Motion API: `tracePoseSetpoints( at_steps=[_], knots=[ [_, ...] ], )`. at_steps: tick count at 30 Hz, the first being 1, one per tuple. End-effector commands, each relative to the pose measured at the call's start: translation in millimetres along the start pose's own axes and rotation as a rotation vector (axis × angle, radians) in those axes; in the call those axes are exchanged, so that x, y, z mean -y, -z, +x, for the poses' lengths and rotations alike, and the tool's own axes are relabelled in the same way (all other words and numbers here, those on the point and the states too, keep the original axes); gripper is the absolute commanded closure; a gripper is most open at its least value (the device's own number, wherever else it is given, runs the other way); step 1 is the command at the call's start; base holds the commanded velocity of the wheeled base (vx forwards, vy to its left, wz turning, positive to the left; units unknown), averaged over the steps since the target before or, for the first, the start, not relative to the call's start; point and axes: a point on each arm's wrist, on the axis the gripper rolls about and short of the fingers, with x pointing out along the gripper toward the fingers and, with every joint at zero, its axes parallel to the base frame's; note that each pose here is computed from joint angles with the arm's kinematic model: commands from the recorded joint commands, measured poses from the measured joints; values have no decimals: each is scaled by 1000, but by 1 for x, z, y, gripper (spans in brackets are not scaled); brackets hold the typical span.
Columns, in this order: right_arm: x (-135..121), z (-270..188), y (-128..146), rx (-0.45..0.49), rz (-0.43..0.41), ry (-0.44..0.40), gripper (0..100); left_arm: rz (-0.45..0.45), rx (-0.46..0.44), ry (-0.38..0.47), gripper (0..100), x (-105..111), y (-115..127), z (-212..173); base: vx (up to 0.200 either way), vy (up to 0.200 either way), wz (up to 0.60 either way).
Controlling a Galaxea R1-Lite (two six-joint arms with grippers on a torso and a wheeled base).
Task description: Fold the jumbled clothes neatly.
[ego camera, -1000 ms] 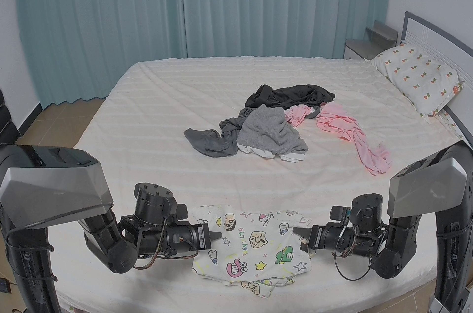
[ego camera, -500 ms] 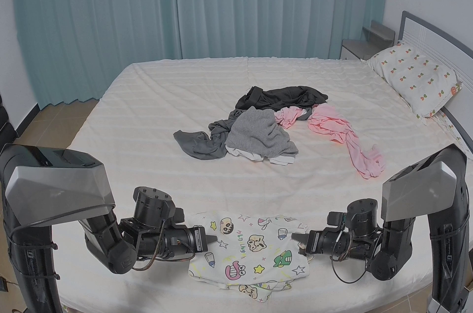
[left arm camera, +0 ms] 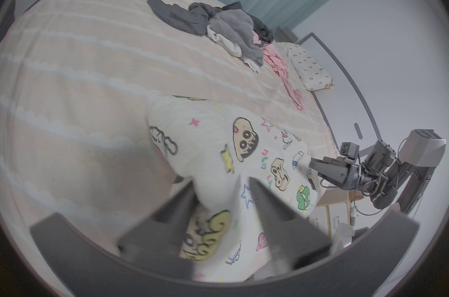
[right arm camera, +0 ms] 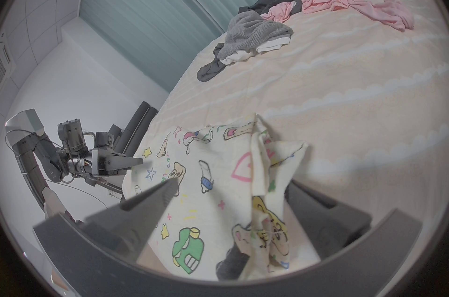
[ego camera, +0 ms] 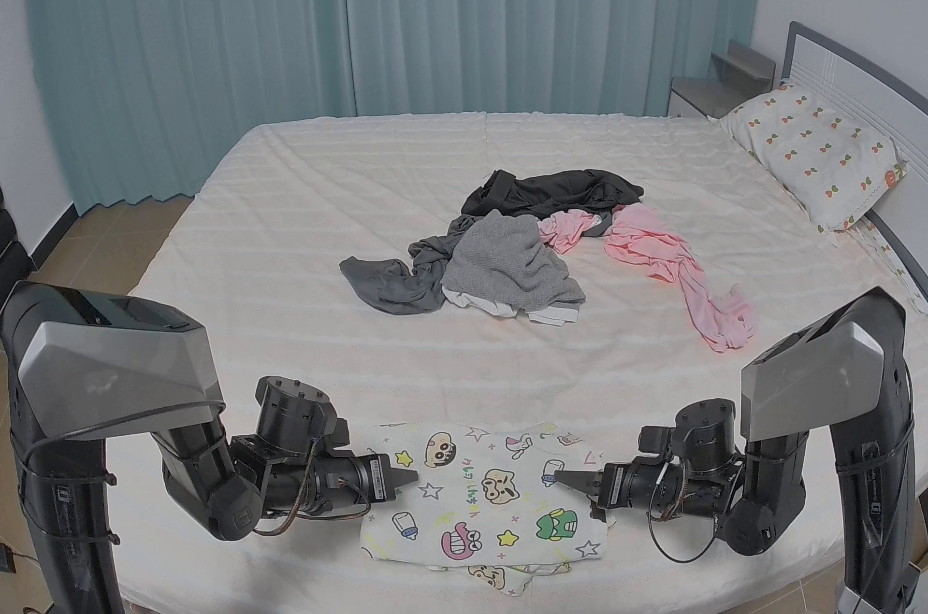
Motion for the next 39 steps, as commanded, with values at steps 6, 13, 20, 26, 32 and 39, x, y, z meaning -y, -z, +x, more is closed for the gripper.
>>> tracePoseSetpoints(
  at_steps=[6, 13, 20, 26, 32, 39],
  knots=[
    [1, -9, -22, 96, 9, -2, 0, -32, 54, -38, 0, -16, -13, -8, 0, 0, 0],
    [-16, -12, -45, 219, -22, -35, 0, -47, 167, 42, 0, -2, -34, -28, 0, 0, 0],
    [-31, 1, -40, 205, 37, -89, 0, -136, 196, 165, 0, 19, -28, -21, 0, 0, 0],
    [-34, 14, -23, 143, 87, -106, 0, -112, 112, 122, 0, 9, -4, -7, 0, 0, 0],
    [-27, 23, -17, 122, 96, -95, 0, -6, 60, 92, 0, 1, 16, 4, 0, 0, 0],
    [-4, 25, -18, 116, 130, -50, 0, 57, 32, 34, 0, -4, 29, 14, 0, 0, 0]
  ],
)
